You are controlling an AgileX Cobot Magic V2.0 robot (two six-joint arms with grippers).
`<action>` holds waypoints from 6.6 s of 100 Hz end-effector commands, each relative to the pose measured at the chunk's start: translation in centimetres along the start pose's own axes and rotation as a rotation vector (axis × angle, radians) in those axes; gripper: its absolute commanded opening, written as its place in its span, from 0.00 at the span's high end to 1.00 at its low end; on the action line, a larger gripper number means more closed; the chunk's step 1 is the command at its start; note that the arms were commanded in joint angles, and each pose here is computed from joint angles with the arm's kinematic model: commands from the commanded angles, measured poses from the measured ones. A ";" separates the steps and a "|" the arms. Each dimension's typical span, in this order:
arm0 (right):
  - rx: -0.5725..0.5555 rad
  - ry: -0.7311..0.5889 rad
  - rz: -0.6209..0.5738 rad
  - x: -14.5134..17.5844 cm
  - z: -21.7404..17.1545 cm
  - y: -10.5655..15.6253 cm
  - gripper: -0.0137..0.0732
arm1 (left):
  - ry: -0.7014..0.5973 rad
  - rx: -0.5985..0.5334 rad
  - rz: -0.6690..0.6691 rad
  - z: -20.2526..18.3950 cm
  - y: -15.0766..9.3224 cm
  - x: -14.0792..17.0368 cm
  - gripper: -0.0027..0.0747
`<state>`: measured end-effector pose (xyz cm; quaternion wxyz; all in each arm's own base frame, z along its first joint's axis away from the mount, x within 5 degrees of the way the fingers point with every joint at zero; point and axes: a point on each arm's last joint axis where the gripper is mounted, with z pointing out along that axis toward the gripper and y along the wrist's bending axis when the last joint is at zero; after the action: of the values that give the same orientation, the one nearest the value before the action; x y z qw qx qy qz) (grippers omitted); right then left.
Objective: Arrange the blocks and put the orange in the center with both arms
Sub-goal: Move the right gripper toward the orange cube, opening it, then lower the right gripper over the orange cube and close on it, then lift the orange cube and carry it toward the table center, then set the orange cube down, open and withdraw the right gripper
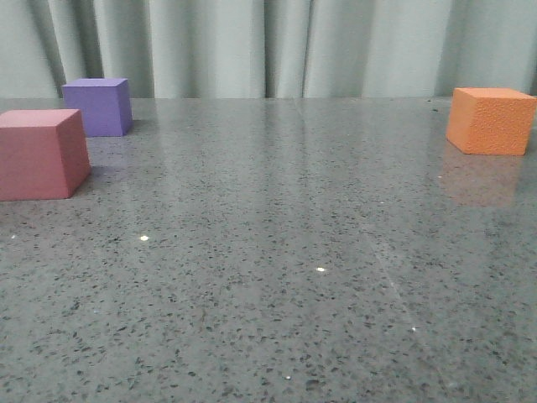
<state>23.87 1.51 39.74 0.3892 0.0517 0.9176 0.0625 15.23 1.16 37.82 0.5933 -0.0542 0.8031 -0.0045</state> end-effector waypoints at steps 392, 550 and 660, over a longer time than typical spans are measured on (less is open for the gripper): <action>-0.304 0.484 -0.075 -4.0 18.0 21.3 0.17 | -0.108 0.007 -0.018 -0.5 -0.1 -1.7 0.07; -0.452 -0.036 -0.338 2.0 -0.8 11.6 0.17 | -0.131 0.039 -0.088 -0.6 -0.4 -1.9 0.07; -0.505 -0.113 -0.291 8.5 -5.6 6.9 0.17 | 0.242 0.590 0.534 12.1 -11.4 -9.4 0.07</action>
<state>14.26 9.23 37.32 0.4094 -0.1823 0.8676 0.2154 29.68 -6.99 42.02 0.4441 0.2783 0.8486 -0.0717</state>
